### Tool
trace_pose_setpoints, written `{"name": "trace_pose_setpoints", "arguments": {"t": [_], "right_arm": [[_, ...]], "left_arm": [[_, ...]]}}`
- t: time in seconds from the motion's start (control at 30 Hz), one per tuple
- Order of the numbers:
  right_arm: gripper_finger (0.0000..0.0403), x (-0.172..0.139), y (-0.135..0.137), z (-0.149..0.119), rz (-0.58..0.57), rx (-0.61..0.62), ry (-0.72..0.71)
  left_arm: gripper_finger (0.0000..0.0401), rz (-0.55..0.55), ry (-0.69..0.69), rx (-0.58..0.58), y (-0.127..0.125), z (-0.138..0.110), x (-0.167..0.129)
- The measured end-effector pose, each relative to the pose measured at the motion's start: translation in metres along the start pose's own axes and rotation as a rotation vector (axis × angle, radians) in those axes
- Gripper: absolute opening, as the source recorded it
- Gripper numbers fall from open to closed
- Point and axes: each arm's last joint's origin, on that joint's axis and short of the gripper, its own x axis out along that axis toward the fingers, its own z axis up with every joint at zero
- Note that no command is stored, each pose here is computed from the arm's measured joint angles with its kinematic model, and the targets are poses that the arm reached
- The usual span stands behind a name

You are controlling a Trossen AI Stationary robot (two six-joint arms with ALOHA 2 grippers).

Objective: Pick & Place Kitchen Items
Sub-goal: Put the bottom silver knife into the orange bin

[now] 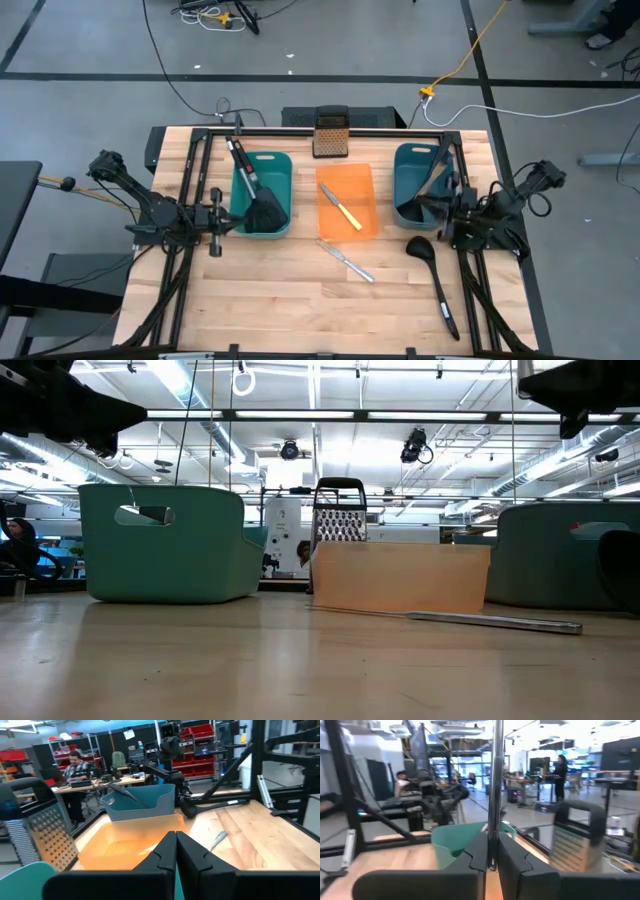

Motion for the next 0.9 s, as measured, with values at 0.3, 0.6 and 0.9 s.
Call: {"name": "trace_pose_setpoints", "arguments": {"t": [0.3,0.6,0.9], "right_arm": [[0.0025,-0.001,-0.006,0.024,-0.099,0.064,-0.035],[0.0025,0.032,0.018,0.077,-0.162,0.037,0.214],[0.0025,0.090,0.025,0.073,-0.306,0.160,0.664]], "left_arm": [[0.0015,0.013,0.002,0.008,0.000,0.000,0.000],[0.0015,0.015,0.002,0.006,0.000,0.000,0.000],[0.0015,0.094,0.010,-0.025,0.003,0.000,0.000]]}}
